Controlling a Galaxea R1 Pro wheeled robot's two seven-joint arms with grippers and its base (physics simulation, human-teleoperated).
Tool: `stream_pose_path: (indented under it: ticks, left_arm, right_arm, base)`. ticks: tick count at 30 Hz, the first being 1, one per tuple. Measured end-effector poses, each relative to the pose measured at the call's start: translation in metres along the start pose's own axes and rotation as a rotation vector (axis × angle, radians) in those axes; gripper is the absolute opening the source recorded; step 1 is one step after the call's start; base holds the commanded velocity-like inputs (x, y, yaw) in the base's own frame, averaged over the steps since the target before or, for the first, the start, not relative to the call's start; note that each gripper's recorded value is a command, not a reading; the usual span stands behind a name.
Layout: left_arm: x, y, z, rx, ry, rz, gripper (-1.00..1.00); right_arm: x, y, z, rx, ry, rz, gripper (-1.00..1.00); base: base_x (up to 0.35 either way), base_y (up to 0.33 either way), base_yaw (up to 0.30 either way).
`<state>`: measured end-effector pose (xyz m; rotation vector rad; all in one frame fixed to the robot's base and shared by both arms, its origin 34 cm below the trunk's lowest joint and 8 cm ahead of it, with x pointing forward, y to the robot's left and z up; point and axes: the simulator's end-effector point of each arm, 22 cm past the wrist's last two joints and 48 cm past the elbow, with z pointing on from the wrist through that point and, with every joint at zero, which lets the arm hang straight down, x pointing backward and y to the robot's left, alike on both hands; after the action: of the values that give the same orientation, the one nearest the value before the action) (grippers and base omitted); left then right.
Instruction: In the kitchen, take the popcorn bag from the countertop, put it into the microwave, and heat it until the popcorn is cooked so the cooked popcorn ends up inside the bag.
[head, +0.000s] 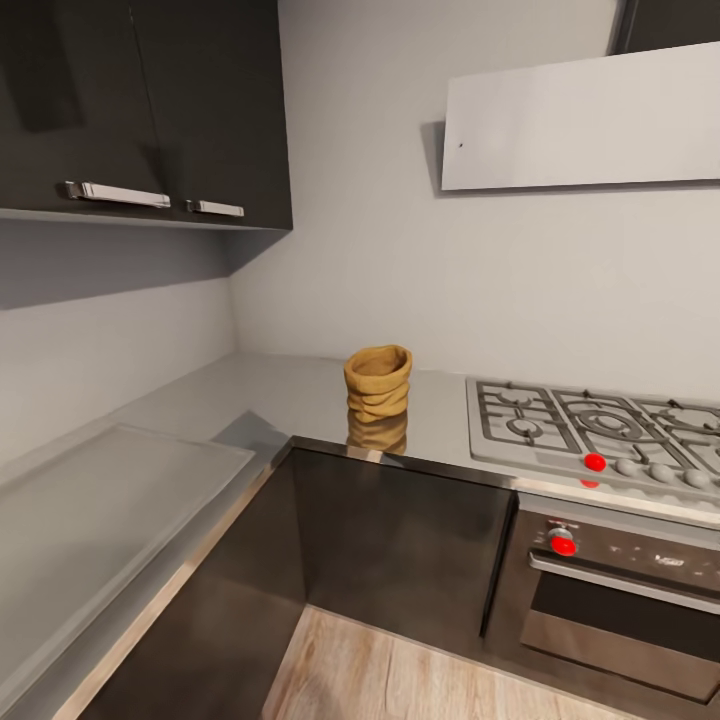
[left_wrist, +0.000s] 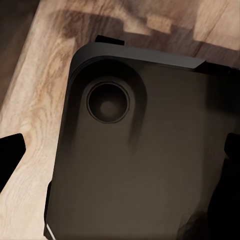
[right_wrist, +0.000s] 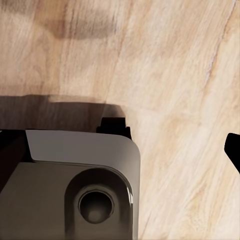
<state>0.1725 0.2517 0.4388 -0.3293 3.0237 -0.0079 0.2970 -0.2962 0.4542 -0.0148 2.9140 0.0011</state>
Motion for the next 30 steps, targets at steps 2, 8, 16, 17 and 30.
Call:
stream_pose_path:
  ticks: [2,8,16,17,30]
  left_arm:
    - [-0.0001,0.0001,0.0000,0.000,0.000,-0.001,1.00]
    - [0.0008,-0.0013,-0.0001,0.002,0.002,0.002,1.00]
    - [0.0001,-0.0002,0.0000,0.000,0.000,0.003,1.00]
    - [-0.0001,-0.0001,0.0000,0.000,0.000,0.002,1.00]
    - [-0.0002,0.0016,0.0000,-0.014,-0.001,-0.029,1.00]
  right_arm:
    - [0.0001,-0.0001,0.0000,0.000,0.001,0.000,1.00]
    - [-0.0003,0.0000,-0.0002,0.000,-0.002,-0.001,1.00]
    - [0.0006,0.0009,0.0000,0.000,0.002,0.000,1.00]
    - [0.0006,0.0009,0.0000,0.000,0.003,0.000,1.00]
    - [0.0011,0.0005,-0.0002,0.000,0.007,0.000,1.00]
  base:
    - [0.014,0.000,0.000]
    - [0.241,0.000,0.000]
    - [0.203,0.000,-0.044]
    - [0.026,0.000,-0.184]
    - [0.002,0.000,-0.092]
